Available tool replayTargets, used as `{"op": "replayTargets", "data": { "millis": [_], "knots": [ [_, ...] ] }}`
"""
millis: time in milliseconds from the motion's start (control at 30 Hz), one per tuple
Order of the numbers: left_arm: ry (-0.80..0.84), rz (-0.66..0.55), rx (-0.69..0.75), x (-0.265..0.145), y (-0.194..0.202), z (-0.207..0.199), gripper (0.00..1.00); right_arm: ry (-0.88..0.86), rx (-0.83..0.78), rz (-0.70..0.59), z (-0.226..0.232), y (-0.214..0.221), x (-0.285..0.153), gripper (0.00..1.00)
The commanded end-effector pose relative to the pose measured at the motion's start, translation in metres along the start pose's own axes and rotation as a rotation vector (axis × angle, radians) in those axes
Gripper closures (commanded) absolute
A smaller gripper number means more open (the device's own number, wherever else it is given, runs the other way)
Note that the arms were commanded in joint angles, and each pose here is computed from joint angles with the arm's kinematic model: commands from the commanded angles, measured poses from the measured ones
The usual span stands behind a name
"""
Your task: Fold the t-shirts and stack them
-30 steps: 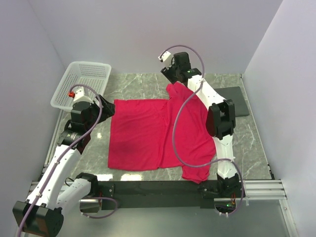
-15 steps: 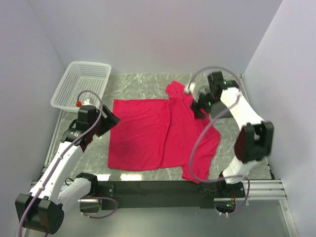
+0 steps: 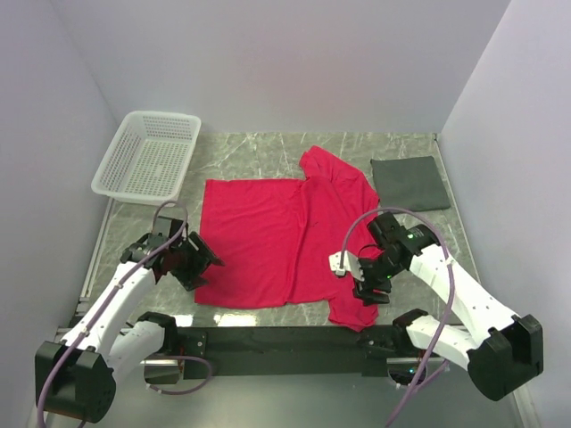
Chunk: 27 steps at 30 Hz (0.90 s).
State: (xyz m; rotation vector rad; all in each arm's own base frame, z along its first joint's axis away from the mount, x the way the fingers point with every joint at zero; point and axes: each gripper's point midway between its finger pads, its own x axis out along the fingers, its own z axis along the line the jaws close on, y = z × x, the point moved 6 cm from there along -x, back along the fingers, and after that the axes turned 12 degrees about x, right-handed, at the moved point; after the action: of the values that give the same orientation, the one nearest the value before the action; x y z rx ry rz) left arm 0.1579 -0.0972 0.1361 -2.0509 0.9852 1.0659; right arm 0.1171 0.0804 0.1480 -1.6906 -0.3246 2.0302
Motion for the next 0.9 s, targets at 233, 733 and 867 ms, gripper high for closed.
{"op": "replayTargets", "data": {
  "millis": [233, 733, 867],
  "knots": [
    [-0.277, 0.108, -0.143, -0.003, 0.028, 0.037, 0.29, 0.04, 0.022, 0.011, -0.001, -0.004, 0.01, 0.34],
    [-0.432, 0.098, -0.117, 0.034, 0.03, 0.044, 0.58, -0.004, -0.056, 0.093, 0.008, 0.006, 0.02, 0.34],
    [-0.41, 0.086, -0.1, 0.03, 0.028, 0.041, 0.65, -0.004, -0.072, 0.106, 0.01, 0.01, 0.019, 0.34]
  ]
}}
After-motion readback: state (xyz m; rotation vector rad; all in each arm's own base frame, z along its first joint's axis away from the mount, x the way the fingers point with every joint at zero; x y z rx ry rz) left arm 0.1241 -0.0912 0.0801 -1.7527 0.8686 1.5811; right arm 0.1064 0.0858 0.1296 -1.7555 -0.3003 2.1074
